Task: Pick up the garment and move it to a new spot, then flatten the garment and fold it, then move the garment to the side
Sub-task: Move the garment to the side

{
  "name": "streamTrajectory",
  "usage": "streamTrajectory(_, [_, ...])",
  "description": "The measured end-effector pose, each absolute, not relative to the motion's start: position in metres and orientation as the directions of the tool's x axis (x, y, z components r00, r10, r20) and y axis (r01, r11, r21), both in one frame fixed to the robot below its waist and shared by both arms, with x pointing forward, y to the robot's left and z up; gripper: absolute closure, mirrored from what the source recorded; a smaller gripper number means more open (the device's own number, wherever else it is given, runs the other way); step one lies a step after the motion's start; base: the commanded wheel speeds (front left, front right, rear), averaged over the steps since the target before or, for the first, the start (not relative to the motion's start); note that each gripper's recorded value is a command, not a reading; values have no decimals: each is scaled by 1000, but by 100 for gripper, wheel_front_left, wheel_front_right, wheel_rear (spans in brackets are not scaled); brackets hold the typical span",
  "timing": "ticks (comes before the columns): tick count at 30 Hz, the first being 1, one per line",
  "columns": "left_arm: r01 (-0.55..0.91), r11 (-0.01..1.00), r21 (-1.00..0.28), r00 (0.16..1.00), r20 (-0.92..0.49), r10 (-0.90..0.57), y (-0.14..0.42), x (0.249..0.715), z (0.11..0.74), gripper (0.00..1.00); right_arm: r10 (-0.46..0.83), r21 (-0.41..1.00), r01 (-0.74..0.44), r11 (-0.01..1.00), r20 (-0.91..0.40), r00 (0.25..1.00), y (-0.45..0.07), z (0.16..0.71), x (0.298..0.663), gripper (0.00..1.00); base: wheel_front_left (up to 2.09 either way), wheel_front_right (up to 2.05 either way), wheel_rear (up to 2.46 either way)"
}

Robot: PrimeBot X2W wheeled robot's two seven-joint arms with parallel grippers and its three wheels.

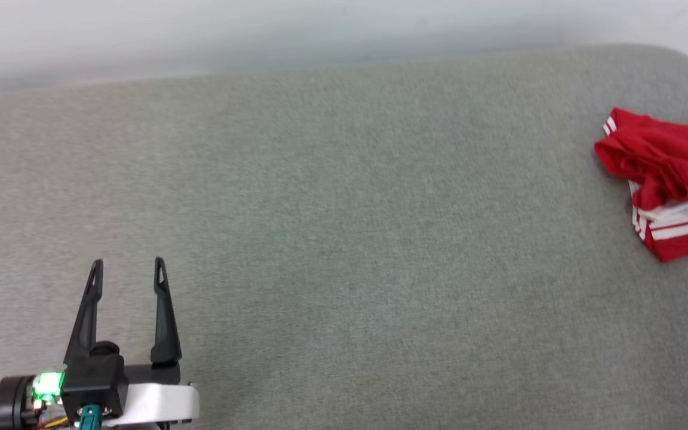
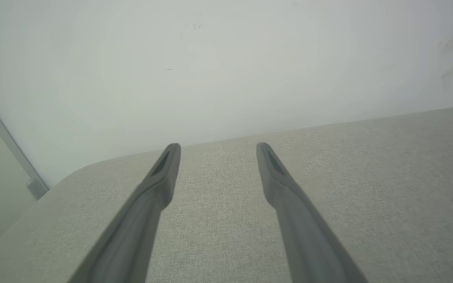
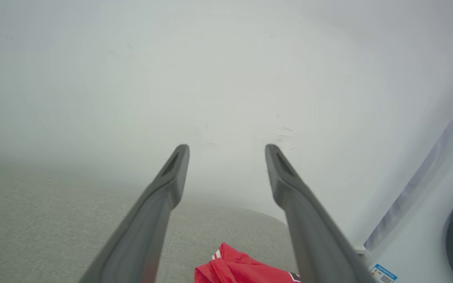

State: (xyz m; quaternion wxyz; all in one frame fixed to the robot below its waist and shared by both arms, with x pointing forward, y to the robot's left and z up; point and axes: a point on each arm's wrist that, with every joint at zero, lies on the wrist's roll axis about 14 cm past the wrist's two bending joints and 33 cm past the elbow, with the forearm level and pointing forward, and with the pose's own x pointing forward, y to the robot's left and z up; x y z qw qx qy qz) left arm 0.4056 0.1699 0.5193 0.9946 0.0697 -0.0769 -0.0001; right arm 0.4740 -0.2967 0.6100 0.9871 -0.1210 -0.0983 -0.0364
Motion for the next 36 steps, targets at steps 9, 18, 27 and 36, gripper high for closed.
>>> streamTrajectory(9, [-72,988,138,986,161,49,188,374,528,0,35,-79,-17,997,244,969,-226,591,429,0,0,0,0])
streamTrajectory(18, [-99,986,136,984,163,76,198,358,531,0,25,48,-32,998,140,990,-206,540,396,0,0,0,0])
streamTrajectory(27, [-91,988,126,986,149,72,197,344,527,0,54,114,-64,991,84,995,-183,513,369,0,0,0,0])
streamTrajectory(36, [-92,989,118,986,147,74,197,337,526,0,72,92,-83,992,119,990,-177,521,358,0,0,0,0])
